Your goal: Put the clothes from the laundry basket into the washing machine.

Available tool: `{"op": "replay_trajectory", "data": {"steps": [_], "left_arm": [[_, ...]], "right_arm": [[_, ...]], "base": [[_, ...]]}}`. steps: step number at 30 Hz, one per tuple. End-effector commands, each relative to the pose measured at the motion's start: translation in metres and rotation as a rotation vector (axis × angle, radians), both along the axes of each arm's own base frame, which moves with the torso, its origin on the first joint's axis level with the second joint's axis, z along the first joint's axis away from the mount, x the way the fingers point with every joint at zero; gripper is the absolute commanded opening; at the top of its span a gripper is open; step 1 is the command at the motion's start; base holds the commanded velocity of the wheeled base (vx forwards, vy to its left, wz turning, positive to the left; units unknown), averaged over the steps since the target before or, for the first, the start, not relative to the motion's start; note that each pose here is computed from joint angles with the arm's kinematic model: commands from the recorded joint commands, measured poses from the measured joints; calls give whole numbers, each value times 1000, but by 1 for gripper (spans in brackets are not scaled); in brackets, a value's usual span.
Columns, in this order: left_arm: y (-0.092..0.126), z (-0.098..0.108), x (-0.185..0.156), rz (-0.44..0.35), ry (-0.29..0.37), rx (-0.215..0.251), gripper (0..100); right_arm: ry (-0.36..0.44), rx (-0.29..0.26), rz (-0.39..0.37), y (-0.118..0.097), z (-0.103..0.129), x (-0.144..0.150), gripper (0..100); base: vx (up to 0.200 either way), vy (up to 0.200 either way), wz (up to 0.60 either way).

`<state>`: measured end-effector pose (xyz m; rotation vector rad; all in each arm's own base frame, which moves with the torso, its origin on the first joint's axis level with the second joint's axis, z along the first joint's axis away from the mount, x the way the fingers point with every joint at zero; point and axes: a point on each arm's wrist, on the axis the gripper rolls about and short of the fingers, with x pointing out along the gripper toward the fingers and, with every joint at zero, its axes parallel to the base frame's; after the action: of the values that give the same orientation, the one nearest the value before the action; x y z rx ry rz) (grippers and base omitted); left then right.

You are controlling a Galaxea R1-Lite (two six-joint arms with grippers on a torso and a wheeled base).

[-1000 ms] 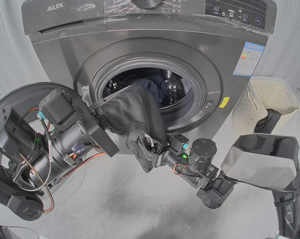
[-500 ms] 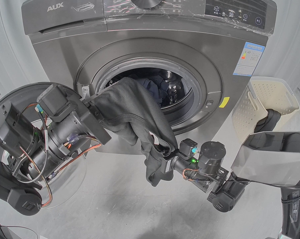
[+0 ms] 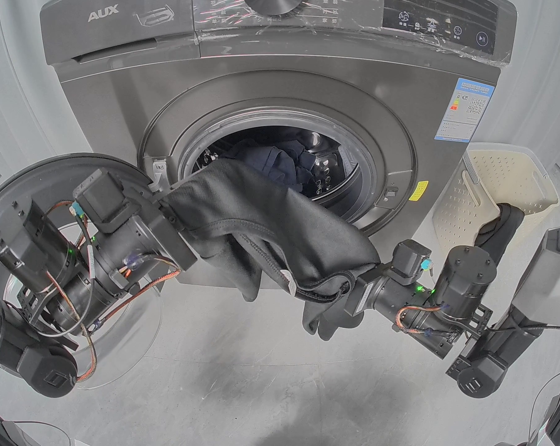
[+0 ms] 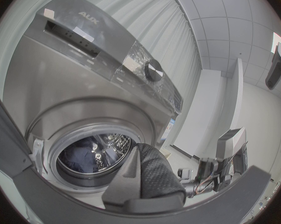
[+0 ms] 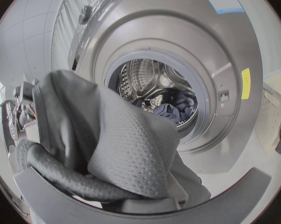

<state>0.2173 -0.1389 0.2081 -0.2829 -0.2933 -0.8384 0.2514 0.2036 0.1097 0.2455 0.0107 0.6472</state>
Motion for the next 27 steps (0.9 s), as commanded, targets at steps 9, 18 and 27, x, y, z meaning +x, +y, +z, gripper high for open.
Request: {"op": "replay_trajectory", "data": {"steps": [9,18,27], "left_arm": [[6,-43,7,48,121,125,0],[6,-73,7,53,190,226,0],[7,-103,-1,2,272,338,0]], "right_arm": [[-63,35,-15,-6,22,-4,0],[-85,54,-14,-2,28,-1,0],[-108,75,-6,0,35,-1,0]], "base": [[0,0,0],[0,0,0],[0,0,0]]}}
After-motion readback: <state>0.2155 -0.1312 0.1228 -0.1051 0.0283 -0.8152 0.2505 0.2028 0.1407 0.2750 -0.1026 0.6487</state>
